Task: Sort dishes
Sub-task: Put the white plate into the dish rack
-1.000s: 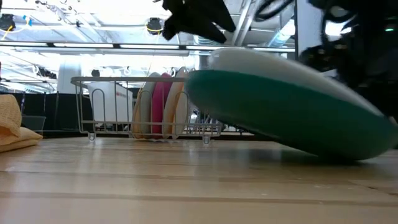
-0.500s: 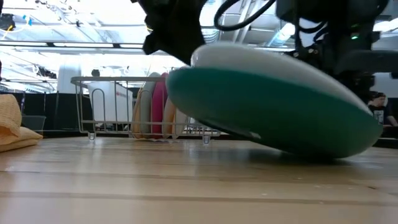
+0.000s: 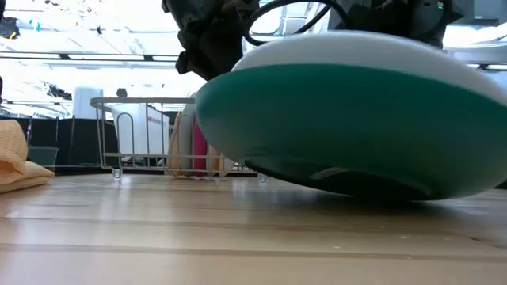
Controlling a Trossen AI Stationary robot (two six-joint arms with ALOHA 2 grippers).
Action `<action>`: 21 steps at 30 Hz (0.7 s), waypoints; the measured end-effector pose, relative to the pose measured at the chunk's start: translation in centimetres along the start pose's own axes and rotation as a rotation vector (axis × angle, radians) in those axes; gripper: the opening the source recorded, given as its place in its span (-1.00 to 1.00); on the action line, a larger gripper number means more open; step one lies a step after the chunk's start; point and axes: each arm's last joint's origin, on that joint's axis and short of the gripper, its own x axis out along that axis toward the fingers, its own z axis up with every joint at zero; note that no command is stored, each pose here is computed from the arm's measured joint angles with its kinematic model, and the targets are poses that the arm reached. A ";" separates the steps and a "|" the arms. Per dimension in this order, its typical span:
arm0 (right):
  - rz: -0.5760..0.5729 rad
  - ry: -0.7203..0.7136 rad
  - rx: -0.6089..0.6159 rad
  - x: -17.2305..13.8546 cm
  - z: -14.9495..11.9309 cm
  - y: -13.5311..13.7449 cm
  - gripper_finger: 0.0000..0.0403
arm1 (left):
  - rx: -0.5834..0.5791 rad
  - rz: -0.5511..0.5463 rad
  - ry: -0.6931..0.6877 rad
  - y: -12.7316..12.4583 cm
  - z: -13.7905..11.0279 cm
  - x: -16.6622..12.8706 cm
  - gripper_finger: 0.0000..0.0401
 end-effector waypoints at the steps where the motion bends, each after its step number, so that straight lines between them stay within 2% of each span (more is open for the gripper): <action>1: 0.000 -0.001 -0.002 0.0 0.0 0.0 -1.00 | 0.015 -0.005 0.001 0.0 0.0 -0.1 -0.33; 7: 0.001 -0.005 -0.025 0.0 0.0 0.0 -1.00 | 0.110 -0.090 0.011 -0.1 0.2 -1.4 -0.33; 13: 0.002 -0.004 -0.025 0.0 0.0 0.0 -1.00 | 0.233 -0.154 -0.007 -1.2 -0.4 -2.9 -0.33; 21: 0.003 -0.006 -0.025 0.0 0.1 0.0 -1.00 | 0.505 -0.246 -0.020 -3.8 -2.3 -4.1 -0.33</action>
